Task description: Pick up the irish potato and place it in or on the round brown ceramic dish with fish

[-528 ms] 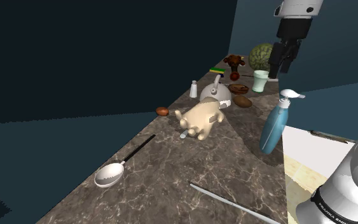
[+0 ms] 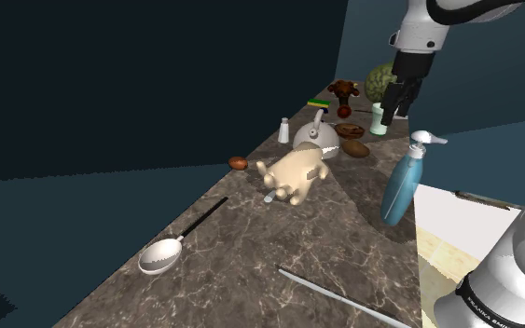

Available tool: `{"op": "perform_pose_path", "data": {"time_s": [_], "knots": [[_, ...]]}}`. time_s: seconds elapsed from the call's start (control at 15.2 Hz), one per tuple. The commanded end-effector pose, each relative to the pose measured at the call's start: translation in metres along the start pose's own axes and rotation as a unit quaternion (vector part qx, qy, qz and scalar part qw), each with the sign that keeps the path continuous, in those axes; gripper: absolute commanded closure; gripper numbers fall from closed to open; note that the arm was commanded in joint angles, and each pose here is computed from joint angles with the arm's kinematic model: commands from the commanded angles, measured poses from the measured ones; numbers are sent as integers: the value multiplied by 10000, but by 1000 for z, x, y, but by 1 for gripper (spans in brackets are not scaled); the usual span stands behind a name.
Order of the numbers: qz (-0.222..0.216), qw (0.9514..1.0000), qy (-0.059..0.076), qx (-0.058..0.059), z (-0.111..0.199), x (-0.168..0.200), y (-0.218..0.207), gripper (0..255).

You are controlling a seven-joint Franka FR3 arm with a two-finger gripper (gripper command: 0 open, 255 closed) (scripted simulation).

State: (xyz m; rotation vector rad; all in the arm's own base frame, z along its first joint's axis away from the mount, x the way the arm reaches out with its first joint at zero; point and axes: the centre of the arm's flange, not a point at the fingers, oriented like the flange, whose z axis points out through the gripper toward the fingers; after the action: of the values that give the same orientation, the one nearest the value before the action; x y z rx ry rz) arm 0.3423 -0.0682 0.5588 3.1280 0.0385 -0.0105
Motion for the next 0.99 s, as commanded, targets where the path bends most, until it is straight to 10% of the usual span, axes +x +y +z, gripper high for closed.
{"op": "perform_pose_path", "data": {"time_s": [0.0,0.92], "knots": [[-42,10000,54,-46,19,10,15,0],[-290,9984,364,-331,128,96,121,0]]}}
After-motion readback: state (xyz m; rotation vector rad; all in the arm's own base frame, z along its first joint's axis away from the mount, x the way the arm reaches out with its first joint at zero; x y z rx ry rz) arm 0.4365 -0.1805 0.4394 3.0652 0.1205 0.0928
